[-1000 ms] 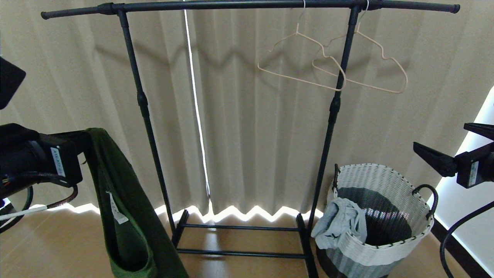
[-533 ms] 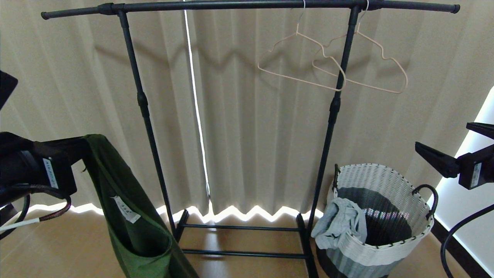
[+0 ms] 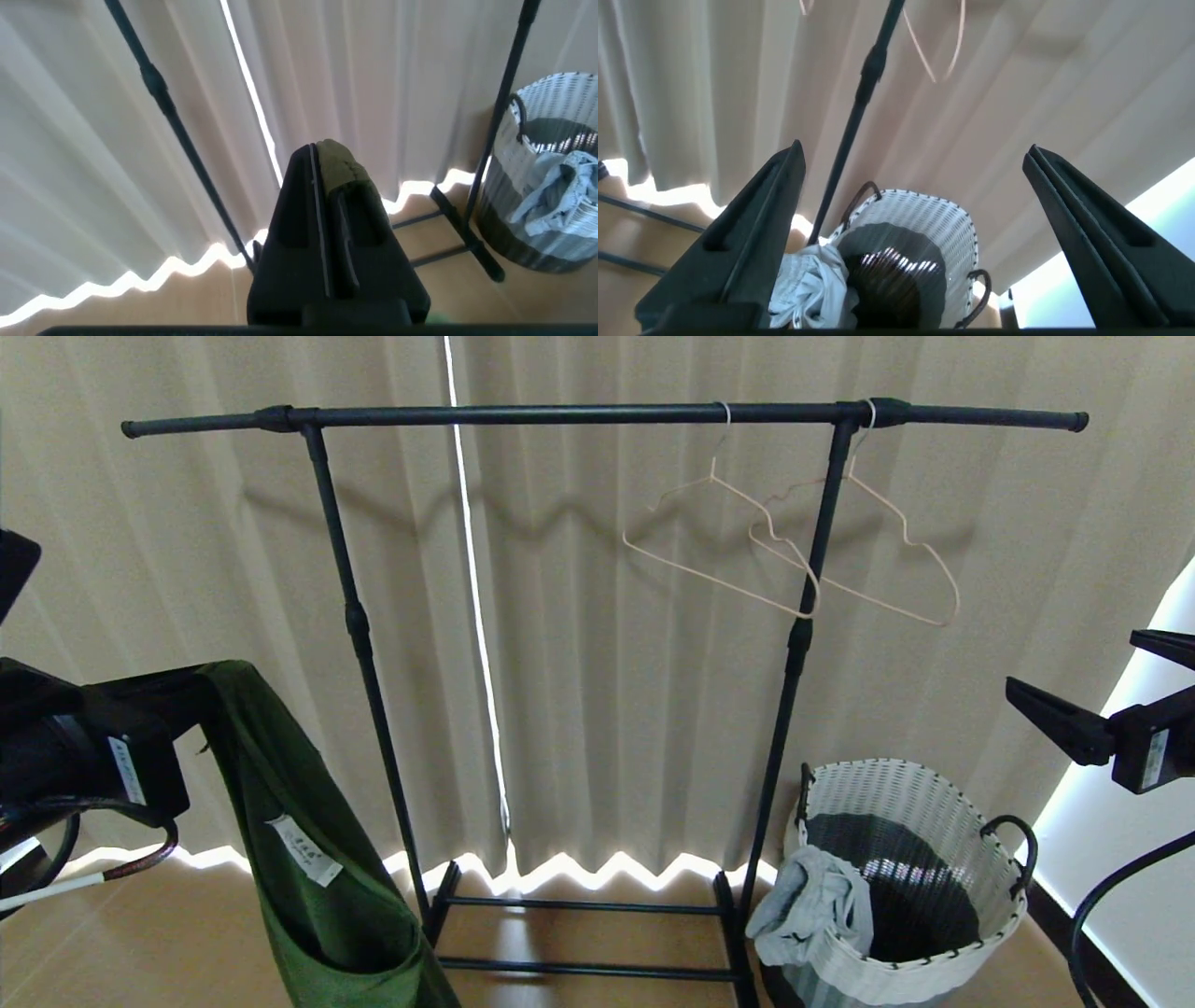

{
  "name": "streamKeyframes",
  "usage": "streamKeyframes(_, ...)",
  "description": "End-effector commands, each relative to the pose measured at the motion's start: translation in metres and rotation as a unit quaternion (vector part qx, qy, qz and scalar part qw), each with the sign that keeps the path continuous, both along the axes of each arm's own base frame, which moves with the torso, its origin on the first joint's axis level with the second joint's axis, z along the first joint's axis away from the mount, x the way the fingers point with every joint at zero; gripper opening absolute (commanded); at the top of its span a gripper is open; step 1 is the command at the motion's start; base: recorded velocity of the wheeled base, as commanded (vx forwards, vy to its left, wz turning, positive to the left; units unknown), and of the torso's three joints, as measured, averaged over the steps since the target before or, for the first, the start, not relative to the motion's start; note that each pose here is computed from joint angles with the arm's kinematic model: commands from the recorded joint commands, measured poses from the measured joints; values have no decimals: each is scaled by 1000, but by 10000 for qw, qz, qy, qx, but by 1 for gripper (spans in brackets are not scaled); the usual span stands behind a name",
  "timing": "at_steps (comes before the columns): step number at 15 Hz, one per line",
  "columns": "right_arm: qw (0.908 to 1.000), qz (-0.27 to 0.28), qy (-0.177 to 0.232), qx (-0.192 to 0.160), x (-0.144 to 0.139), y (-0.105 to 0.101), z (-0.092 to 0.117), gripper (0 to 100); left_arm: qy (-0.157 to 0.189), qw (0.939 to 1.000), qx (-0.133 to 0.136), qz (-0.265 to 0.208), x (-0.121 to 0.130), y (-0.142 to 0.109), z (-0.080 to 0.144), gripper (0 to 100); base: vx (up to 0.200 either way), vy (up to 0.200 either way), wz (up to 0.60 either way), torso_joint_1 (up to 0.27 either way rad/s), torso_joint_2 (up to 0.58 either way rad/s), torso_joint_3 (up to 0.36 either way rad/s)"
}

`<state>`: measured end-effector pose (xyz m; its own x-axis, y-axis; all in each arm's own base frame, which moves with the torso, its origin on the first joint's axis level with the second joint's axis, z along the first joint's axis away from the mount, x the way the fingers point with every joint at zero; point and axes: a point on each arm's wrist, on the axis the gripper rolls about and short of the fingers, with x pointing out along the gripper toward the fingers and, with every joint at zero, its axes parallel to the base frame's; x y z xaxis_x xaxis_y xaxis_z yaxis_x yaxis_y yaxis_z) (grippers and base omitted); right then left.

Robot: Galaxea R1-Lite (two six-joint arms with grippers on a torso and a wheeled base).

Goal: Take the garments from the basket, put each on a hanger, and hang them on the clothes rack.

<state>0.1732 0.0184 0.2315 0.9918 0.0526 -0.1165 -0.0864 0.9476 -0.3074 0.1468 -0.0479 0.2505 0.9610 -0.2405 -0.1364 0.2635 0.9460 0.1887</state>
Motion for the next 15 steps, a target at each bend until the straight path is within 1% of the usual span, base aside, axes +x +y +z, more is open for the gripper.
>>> streamKeyframes(1,10000,2,21,-6,1,0,-1,100,25,10000,12,2,0,0,-1,0,0,0,0,193,-500,-295)
streamKeyframes(4,10000,2,21,-6,1,0,-1,100,45,10000,26,1,0,0,-3,0,0,0,0,181,-479,-284)
streamKeyframes(7,10000,9,13,-4,2,0,0,100,-13,10000,7,1,-1,0,-2,0,0,0,0,199,-487,-279)
streamKeyframes(11,10000,25,59,-7,2,0,-2,100,6,10000,54,26,-3,2,-6,0,0,0,0,218,-499,-282)
streamKeyframes(13,10000,25,59,-7,3,0,-2,100,-63,10000,47,32,-8,4,-5,0,0,0,0,134,-310,-176)
streamKeyframes(15,9999,25,112,-13,4,1,-4,100,-92,9999,37,33,-10,4,-4,0,0,0,0,41,-90,-46)
